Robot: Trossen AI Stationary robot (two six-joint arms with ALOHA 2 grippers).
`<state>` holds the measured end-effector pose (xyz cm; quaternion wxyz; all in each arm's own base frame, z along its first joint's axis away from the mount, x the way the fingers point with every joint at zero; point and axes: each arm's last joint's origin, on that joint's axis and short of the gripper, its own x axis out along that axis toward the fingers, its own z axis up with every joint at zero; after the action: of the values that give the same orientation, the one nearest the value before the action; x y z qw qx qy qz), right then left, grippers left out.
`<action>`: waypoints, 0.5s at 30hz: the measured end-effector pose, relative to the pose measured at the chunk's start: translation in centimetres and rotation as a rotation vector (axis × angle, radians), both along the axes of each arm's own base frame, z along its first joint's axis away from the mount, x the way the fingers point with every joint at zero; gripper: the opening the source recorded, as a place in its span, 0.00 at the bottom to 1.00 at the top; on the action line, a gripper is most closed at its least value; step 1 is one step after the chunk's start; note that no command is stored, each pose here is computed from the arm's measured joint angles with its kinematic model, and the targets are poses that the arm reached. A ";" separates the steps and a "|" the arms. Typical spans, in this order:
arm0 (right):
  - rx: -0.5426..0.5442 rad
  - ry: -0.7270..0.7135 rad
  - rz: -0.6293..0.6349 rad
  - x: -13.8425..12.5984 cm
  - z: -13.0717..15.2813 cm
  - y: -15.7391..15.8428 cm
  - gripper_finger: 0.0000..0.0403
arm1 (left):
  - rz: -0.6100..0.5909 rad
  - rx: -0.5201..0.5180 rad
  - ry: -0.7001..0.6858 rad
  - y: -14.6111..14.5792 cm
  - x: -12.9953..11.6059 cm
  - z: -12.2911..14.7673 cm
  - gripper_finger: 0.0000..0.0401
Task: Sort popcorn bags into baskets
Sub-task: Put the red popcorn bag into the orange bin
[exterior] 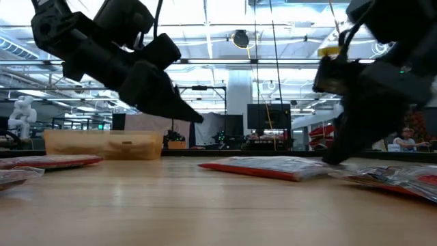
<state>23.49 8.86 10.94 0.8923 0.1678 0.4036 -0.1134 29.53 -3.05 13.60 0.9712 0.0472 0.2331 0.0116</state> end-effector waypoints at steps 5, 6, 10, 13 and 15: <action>-0.103 -0.019 0.005 0.5 -0.2 -2.0 0.48 | -0.008 -0.003 0.114 0.2 -0.5 -1.1 0.65; -0.119 -0.017 0.014 0.6 -0.2 -2.4 0.47 | 0.000 -0.004 0.136 0.4 -0.6 -1.3 0.67; -0.173 -0.018 0.031 1.0 -0.1 -3.8 0.44 | 0.024 -0.046 0.227 1.3 -1.0 -2.0 0.75; -0.168 -0.008 0.020 1.2 -0.2 -4.9 0.43 | 0.017 -0.099 0.241 1.5 -1.1 -2.1 0.77; -0.151 -0.006 0.013 1.4 -0.2 -5.4 0.43 | -0.003 -0.116 0.242 1.2 -1.1 -2.1 0.76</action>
<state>24.85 3.44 10.78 0.9043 0.0978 0.3922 -0.1373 28.43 -1.87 11.51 0.9371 -0.0077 0.3489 -0.0091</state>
